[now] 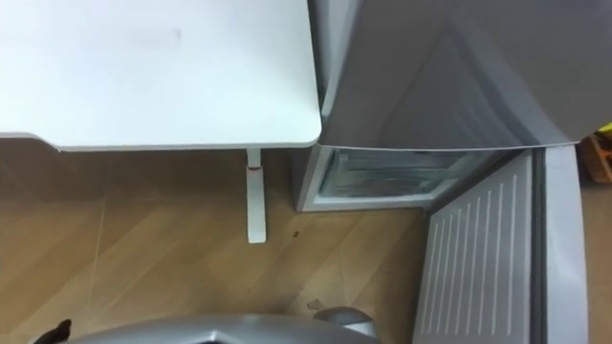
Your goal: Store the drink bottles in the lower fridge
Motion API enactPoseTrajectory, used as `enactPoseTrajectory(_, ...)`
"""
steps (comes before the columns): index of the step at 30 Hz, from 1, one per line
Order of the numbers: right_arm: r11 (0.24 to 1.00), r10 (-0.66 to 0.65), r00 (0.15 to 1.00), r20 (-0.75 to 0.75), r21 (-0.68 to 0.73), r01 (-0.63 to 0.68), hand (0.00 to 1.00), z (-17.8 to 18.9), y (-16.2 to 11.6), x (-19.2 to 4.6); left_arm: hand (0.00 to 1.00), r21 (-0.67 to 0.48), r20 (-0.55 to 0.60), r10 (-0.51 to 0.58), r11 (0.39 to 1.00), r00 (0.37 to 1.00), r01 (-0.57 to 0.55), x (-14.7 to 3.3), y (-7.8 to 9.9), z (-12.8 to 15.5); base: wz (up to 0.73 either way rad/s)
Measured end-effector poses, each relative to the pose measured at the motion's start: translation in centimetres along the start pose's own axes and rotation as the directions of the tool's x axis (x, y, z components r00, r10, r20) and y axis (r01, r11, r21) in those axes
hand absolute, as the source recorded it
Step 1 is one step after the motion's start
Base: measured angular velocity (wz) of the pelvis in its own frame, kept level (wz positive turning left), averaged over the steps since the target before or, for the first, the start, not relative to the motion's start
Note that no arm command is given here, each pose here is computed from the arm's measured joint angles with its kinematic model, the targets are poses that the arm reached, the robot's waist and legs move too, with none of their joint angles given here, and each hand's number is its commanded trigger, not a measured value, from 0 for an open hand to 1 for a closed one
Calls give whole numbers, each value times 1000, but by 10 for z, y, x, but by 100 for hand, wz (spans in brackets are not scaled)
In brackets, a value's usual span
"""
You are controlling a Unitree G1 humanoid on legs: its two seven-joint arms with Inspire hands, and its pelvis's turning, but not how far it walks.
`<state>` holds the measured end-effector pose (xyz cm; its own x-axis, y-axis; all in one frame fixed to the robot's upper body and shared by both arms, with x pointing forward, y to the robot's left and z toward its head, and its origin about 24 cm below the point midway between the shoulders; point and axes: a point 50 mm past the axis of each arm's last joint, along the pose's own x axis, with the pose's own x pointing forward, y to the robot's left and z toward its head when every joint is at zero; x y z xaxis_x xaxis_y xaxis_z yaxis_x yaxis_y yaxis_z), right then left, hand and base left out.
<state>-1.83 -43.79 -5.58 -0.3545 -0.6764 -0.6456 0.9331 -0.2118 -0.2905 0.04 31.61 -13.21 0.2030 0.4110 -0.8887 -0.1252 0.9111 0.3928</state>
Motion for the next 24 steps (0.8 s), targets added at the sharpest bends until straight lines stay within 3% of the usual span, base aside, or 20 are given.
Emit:
enactPoseTrajectory(6, 995, 70, 993, -92, -59, -76, 0, -36, -5, 2, 0, 14, 1, -5, 1000, 1000, 5, 2, -2, 5, 3)
enactPoseTrajectory(14, 963, 232, 968, -97, -117, -243, 0, -47, 22, -8, 0, 46, 47, -37, 998, 998, 34, 7, -11, 27, 0)
enactPoseTrajectory(18, 911, 357, 931, -78, -193, -365, 0, -56, 41, -18, 0, 85, 60, -94, 992, 994, 89, 8, -22, 35, -18)
enactPoseTrajectory(21, 739, 604, 795, -58, -335, -585, 0, -58, 81, -47, 0, 121, 71, -134, 985, 988, 124, 8, -27, 40, -37)
enactPoseTrajectory(23, 518, 791, 606, -82, -437, -735, 0, -64, 106, -83, 0, 198, 100, -163, 970, 981, 141, 7, -30, 52, -13)
enactPoseTrajectory(24, 470, 819, 566, -94, -457, -755, 0, -66, 108, -90, 0, 212, 101, -172, 966, 980, 148, 7, -32, 53, -16)
